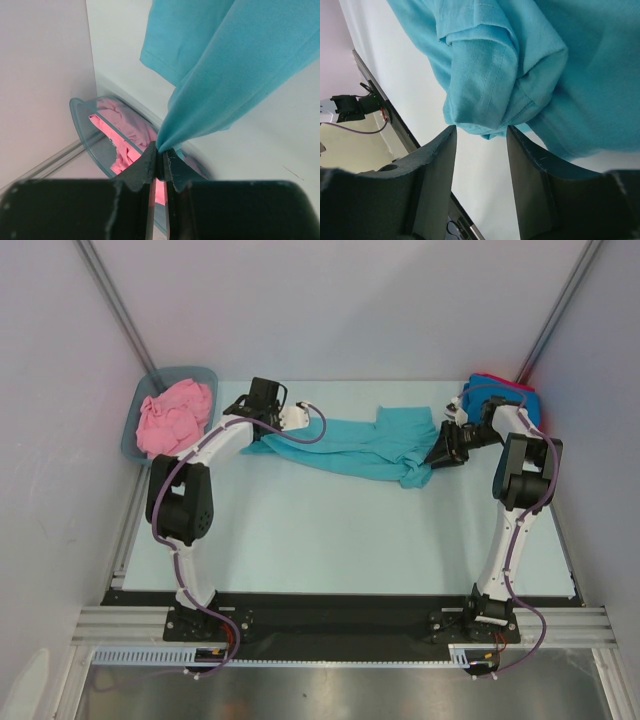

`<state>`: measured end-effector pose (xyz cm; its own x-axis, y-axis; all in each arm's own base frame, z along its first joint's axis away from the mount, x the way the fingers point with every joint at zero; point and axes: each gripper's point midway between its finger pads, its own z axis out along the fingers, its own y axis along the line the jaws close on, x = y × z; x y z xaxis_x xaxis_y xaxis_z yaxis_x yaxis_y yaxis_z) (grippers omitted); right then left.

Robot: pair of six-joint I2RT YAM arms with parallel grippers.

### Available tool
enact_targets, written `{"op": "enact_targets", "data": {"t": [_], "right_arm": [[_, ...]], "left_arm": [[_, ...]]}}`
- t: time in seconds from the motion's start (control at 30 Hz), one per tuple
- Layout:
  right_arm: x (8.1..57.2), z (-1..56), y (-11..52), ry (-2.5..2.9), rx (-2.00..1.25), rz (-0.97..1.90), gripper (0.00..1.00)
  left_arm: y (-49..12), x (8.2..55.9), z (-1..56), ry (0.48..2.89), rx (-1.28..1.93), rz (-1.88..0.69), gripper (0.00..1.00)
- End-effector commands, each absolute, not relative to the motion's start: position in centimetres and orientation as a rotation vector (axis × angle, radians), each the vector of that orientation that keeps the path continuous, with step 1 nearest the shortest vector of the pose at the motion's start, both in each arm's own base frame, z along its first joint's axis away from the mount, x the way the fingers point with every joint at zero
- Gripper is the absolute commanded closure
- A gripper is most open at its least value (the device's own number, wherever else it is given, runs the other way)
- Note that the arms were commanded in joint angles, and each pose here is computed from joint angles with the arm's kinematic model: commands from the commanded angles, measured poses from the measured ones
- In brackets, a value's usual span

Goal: Fold and stack the t-shirts
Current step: Flatten the tshirt out

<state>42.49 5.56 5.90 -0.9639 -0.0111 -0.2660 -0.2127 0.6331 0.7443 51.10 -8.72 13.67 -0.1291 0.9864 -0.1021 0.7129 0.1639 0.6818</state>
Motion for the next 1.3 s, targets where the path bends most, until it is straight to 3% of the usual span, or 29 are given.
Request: {"op": "enact_targets", "data": {"t": [0.0,0.87,1.07,1.1,1.13,1.2,1.27], "right_arm": [[43.1,7.0,5.6,2.584,-0.200,1.260,0.51],[42.5,6.1,8.3,2.615,-0.302,1.267,0.55],[42.5,6.4,8.3,2.620,-0.316,1.244,0.73],[42.5,6.5,8.2,2.620,-0.318,1.235,0.87],[42.4,6.5,8.1,2.624,-0.317,1.223,0.94],[42.5,6.5,7.9,2.631,-0.318,1.190,1.00],[42.6,6.9,7.5,2.637,-0.325,1.141,1.00]], "left_arm": [[-9.2,51.2,15.4,1.868,1.580,0.683,0.87],[-9.0,50.9,15.5,1.857,1.584,0.698,0.87],[-9.0,50.9,15.4,1.862,1.579,0.693,0.87],[-9.1,50.8,15.3,1.862,1.580,0.690,0.87],[-9.1,50.8,15.3,1.863,1.579,0.689,0.87],[-9.1,50.8,15.4,1.862,1.576,0.687,0.87],[-9.2,50.8,15.4,1.861,1.578,0.687,0.87]]}}
